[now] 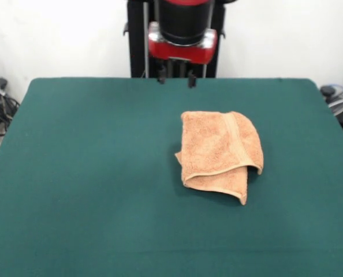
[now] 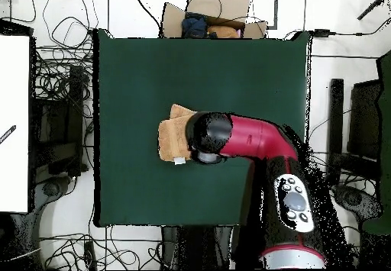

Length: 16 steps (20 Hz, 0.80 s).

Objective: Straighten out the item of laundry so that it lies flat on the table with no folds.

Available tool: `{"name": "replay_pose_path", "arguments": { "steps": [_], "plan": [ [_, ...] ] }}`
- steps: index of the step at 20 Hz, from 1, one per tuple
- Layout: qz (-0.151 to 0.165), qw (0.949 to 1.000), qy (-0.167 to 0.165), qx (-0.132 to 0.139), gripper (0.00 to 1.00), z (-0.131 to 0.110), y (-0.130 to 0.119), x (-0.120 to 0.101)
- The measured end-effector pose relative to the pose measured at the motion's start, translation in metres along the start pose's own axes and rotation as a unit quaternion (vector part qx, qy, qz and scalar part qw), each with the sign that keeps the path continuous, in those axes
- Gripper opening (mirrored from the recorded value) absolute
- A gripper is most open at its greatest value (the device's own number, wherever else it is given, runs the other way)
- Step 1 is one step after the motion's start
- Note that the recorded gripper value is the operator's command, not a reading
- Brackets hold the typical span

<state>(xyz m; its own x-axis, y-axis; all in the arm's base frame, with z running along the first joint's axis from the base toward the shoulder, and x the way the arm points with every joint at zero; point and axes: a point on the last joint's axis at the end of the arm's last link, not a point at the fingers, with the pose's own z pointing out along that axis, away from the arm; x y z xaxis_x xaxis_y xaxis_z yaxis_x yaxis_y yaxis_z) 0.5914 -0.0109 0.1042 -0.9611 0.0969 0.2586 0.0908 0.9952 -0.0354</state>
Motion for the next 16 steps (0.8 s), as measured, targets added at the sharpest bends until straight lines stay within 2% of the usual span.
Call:
{"name": "replay_pose_path", "arguments": {
  "steps": [7, 9, 16],
  "plan": [
    [-0.027, 0.9996, -0.001, -0.005, 1.00, -0.004, 0.054, 0.003],
    [-0.040, 0.9992, -0.002, -0.008, 1.00, -0.006, 0.081, 0.006],
    [-0.060, 0.9981, -0.003, -0.014, 1.00, -0.001, 0.129, 0.013]
  ]
}}
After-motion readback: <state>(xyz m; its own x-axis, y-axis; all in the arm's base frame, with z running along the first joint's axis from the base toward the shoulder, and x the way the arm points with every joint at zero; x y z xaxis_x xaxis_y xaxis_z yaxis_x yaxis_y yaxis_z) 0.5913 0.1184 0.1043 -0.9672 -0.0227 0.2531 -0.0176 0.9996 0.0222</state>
